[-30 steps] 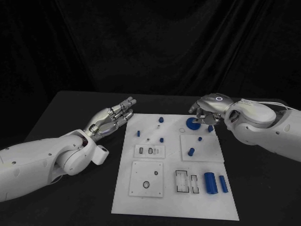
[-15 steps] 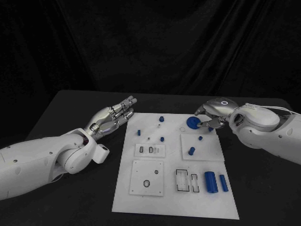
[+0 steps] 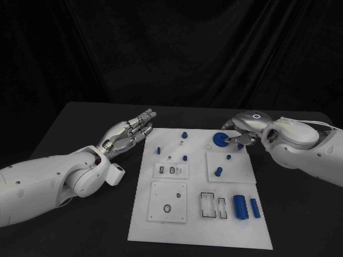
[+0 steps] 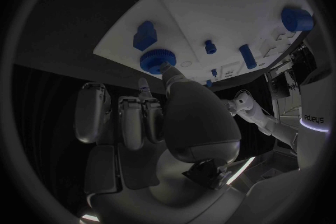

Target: Assemble the parts on the task board

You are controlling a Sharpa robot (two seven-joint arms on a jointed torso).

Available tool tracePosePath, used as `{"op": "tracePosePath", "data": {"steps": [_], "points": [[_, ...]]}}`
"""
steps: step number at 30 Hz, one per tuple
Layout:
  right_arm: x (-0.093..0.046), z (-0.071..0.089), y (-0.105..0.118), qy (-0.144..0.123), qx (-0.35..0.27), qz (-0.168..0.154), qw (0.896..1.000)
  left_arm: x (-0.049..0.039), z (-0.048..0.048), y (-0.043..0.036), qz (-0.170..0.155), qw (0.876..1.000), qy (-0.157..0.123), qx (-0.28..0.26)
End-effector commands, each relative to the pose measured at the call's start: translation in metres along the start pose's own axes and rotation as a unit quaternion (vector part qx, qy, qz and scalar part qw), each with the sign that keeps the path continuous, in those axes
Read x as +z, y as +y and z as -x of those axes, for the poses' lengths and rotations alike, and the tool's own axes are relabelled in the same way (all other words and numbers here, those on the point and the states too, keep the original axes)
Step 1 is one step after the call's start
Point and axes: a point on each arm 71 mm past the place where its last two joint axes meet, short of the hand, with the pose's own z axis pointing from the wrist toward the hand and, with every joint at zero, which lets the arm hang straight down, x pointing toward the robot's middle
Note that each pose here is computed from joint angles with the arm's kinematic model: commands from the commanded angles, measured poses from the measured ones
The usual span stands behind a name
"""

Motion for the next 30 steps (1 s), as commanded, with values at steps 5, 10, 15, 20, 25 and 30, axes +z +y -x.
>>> {"op": "tracePosePath", "data": {"steps": [5,10,15,20,25,30], "points": [[0.001,-0.003,0.0,0.011,-0.004,-0.008,1.0,0.0006,-0.002,-0.0008,-0.007,1.0,0.005,-0.004],[0.003,-0.006,0.001,0.018,-0.005,-0.005,1.0,0.0007,-0.002,-0.0006,-0.007,1.0,0.005,-0.005],[0.004,-0.009,0.003,0.022,-0.005,-0.002,1.0,0.001,-0.0022,-0.0004,-0.006,1.0,0.006,-0.005],[0.006,-0.012,0.006,0.025,-0.005,0.001,1.0,0.0011,-0.0022,-0.0001,-0.005,1.0,0.006,-0.006],[0.008,-0.015,0.007,0.024,-0.004,0.006,1.0,0.0011,-0.002,0.0002,-0.004,1.0,0.006,-0.006],[0.009,-0.017,0.009,0.022,-0.002,0.011,1.0,0.0011,-0.0018,0.001,-0.002,1.0,0.006,-0.006]]}}
